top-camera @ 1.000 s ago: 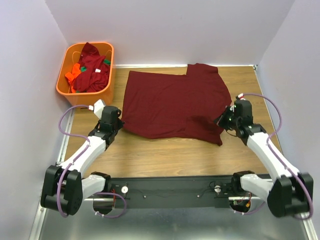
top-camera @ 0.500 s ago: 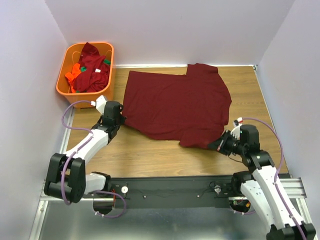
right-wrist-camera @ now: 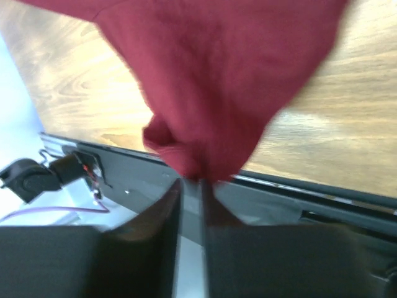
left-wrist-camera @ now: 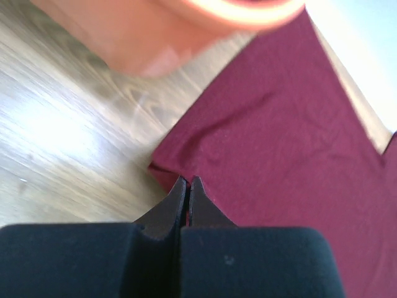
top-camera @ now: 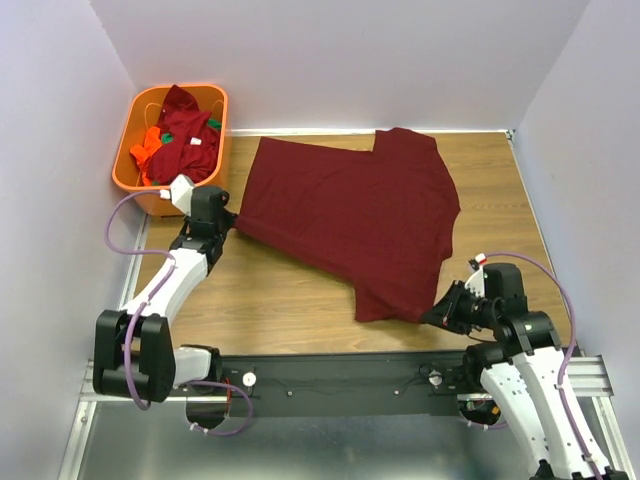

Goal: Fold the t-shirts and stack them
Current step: Flatten the tshirt out

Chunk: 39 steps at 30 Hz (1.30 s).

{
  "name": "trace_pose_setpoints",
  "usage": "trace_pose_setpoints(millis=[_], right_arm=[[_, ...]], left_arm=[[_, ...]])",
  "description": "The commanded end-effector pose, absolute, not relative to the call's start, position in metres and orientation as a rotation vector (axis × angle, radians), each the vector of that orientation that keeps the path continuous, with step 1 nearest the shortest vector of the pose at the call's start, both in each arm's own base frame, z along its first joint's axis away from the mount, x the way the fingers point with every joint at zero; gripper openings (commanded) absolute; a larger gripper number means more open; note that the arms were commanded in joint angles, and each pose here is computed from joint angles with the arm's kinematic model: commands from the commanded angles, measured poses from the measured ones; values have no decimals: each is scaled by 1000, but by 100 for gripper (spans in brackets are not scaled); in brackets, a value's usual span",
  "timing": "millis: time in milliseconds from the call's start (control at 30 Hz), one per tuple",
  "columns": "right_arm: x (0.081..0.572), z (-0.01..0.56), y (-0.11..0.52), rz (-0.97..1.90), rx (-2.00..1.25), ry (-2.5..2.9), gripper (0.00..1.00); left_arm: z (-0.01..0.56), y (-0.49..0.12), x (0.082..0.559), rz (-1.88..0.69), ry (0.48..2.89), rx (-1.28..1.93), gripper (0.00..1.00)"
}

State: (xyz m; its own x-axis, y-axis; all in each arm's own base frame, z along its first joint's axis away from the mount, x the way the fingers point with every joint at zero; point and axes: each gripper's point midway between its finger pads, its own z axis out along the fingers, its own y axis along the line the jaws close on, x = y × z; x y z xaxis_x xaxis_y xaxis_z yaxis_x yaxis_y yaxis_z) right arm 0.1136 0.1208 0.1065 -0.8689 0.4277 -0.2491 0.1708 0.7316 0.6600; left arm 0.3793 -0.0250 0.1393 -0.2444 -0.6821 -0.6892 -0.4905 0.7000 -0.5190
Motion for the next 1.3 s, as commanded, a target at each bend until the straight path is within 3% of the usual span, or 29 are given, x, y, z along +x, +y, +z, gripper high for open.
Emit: trace_pose_setpoints(millis=[0,67,167,367,433,467,633,733,867,1267], right_arm=[[113,106,111,825,479,2570,38],[124,108,104,769,520,2534,53],[151,115,92,679,621,2433,57],[198,91,67,530,878,2273,52],[206,77,63,494,941,2264,46],[216,68,53,418,982,2250,38],[232,39,50,315,979,2344,30],[233,31,54,336,955,2368,31],[229,35,61,410,911,2344,40],[208,23,85,514,850,2423,40]], left_arm=[[173,-1,379,-195,1792,-936,0],[180,5,378,-196,1768,-945,0],[184,4,378,-217,1765,-941,0],[186,-2,379,-250,1775,-925,0],[186,-4,379,-258,1781,-917,0],[187,-5,379,-265,1783,-914,0],[187,-9,378,-286,1797,-889,0],[188,-8,375,-280,1797,-886,0],[184,-9,373,-286,1801,-885,0],[179,-10,371,-293,1803,-889,0]])
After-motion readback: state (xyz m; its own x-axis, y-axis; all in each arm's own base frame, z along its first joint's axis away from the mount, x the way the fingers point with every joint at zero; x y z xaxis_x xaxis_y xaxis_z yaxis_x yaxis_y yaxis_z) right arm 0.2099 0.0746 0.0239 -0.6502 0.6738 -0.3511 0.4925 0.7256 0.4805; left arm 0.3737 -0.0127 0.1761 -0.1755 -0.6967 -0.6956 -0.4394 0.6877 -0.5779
